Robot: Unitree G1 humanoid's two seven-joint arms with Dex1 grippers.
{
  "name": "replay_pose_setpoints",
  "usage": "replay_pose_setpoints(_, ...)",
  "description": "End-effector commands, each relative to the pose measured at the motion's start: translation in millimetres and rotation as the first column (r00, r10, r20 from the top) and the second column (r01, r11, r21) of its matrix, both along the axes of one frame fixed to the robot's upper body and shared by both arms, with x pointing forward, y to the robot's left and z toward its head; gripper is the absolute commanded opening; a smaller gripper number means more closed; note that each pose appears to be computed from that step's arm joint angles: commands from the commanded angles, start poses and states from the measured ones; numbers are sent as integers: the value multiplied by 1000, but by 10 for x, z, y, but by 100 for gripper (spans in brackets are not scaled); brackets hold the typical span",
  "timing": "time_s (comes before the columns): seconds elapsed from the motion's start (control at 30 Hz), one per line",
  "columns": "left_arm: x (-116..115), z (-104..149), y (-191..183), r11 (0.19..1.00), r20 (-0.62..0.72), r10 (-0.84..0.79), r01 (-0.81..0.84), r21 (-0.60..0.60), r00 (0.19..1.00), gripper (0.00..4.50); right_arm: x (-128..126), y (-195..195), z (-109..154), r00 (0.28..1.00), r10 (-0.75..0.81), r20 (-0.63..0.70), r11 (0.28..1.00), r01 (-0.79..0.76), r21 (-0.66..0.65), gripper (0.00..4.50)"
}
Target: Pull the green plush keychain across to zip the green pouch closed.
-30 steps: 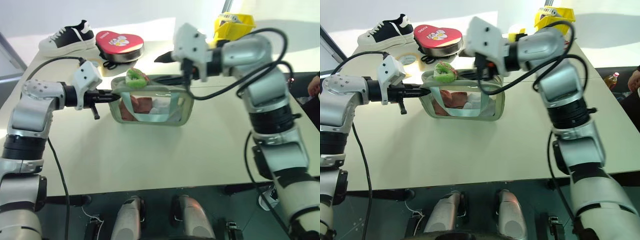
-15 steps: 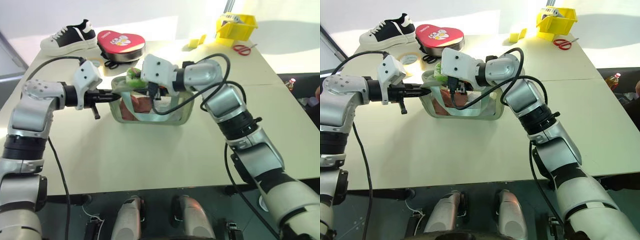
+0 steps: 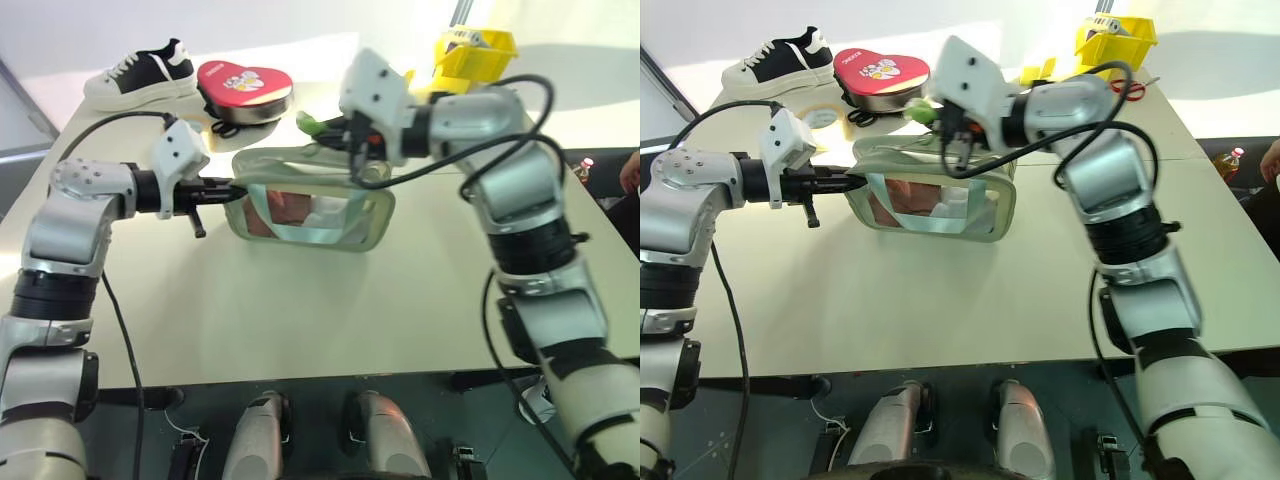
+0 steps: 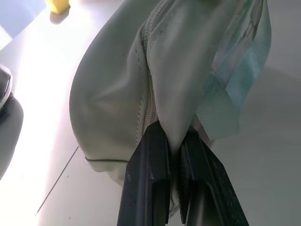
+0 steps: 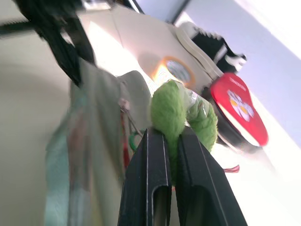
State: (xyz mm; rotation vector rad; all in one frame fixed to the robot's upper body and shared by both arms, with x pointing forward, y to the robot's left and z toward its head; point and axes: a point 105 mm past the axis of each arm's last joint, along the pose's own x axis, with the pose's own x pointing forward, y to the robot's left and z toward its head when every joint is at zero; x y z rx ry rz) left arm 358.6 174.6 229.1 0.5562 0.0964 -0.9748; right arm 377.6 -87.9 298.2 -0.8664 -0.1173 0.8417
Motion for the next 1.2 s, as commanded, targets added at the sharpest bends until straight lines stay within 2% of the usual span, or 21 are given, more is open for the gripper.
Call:
replay_pose_setpoints(0.03, -5, 144, 31, 1000, 47, 11, -10, -7, 999, 0, 122, -539, 57, 967, -201, 159, 971, 218, -98, 6)
replay_pose_setpoints(0.2, -15, 131, 13, 1000, 38, 0, 0, -3, 999, 0, 175, -1003, -145, 909, -326, 260, 894, 386, -227, 6)
replay_pose_setpoints(0.3, -8, 135, 9, 1000, 37, -3, 3, -1, 999, 0, 192, -1119, -385, 892, -382, 241, 873, 434, -224, 6)
replay_pose_setpoints(0.43, 4, 139, -13, 1000, 36, -9, 9, -2, 999, 0, 164, -857, -1109, 927, -375, 14, 917, 373, -142, 6)
replay_pose_setpoints(0.57, 12, 151, -40, 1000, 40, -16, 16, -3, 999, 0, 140, -532, -1509, 920, -349, -178, 935, 355, -1, 6)
replay_pose_setpoints(0.67, 10, 156, -41, 1000, 43, -18, 18, -1, 999, 0, 137, -435, -1616, 912, -341, -228, 934, 357, 31, 6)
replay_pose_setpoints(0.77, 3, 160, -31, 1000, 44, -13, 13, -2, 999, 0, 163, -537, -1527, 910, -356, -214, 928, 371, 35, 6)
replay_pose_setpoints(0.87, -5, 156, -19, 1000, 45, -8, 8, -4, 999, 0, 188, -764, -1278, 906, -369, -208, 919, 389, 65, 105)
replay_pose_setpoints(1.0, -1, 146, -9, 1000, 47, -1, 1, -3, 999, 0, 192, -1098, -801, 910, -380, -168, 915, 396, 79, 298)
replay_pose_setpoints(1.07, 10, 145, 5, 1000, 49, 8, -8, 0, 999, 0, 128, -1205, -536, 923, -341, -179, 928, 361, 93, 409)
replay_pose_setpoints(1.1, 18, 146, 16, 1000, 49, 13, -13, 0, 999, 0, 62, -1221, -393, 934, -296, -199, 941, 321, 103, 446)
replay_pose_setpoints(1.13, 24, 148, 25, 1000, 48, 16, -16, -1, 999, 0, -3, -1207, -303, 943, -250, -220, 954, 278, 109, 446)
replay_pose_setpoints(1.2, 36, 179, 36, 1000, 48, 23, -22, -18, 999, 75, -220, -1068, -164, 949, -91, -303, 977, 144, 157, 450)
